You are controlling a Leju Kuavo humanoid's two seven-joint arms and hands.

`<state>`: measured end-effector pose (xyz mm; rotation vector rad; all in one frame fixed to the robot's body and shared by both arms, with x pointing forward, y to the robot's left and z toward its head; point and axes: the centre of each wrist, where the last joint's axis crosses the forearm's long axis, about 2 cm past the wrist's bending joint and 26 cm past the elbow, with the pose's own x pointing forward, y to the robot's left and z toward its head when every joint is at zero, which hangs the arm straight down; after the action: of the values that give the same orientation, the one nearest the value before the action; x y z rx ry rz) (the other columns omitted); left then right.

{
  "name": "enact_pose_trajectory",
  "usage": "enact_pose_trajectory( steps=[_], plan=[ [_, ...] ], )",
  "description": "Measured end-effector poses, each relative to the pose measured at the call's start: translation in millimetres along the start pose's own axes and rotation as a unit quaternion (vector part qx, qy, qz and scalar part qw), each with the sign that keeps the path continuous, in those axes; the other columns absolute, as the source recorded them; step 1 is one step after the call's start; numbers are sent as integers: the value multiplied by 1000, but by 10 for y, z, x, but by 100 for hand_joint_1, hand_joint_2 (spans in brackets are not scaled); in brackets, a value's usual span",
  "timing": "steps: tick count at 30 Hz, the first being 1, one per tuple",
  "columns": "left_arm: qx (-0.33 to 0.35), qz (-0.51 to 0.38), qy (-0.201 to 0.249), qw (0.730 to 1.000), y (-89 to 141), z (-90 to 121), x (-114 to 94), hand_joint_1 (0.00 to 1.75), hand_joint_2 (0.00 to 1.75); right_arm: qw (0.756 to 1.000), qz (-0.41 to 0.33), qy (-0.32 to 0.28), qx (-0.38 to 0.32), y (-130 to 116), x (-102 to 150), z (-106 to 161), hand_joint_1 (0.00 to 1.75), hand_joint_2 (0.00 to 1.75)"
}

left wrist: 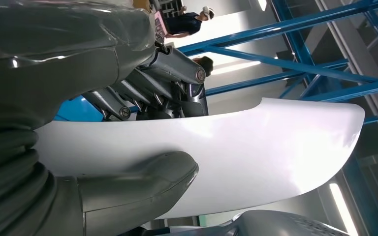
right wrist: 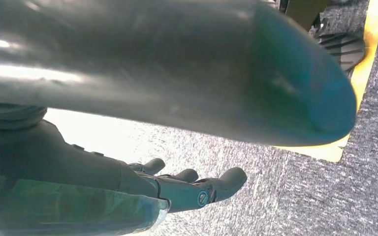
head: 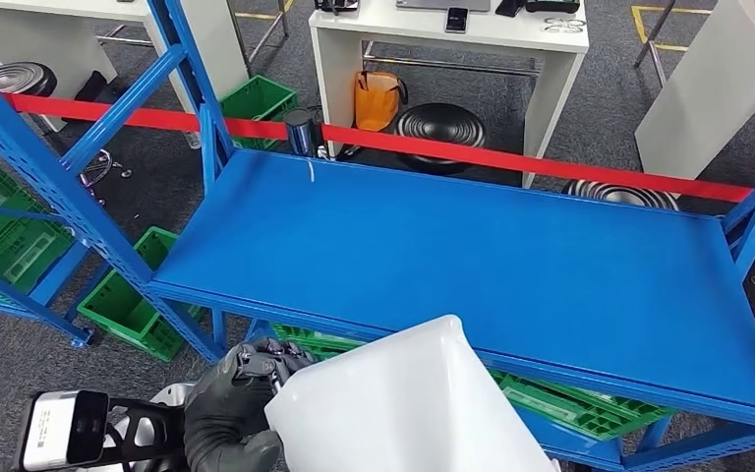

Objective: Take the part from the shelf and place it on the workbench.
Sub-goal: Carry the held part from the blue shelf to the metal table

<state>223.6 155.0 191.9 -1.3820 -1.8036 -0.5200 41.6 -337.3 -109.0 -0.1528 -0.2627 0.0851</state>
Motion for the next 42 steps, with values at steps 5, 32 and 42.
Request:
enact_pose_trajectory(
  steps=[5, 32, 42],
  plan=[
    [-5, 0, -5, 1000, -5, -8, 14, 175, 175, 1000, 0, 0, 2, 15, 3, 1, 0, 0],
    [-21, 6, -17, 1000, -18, -16, 31, 175, 175, 1000, 2, 1, 3, 15, -24, 5, 0, 0],
    [-22, 7, -20, 1000, -27, -26, 33, 175, 175, 1000, 2, 2, 3, 12, -35, 7, 0, 0]
  ],
)
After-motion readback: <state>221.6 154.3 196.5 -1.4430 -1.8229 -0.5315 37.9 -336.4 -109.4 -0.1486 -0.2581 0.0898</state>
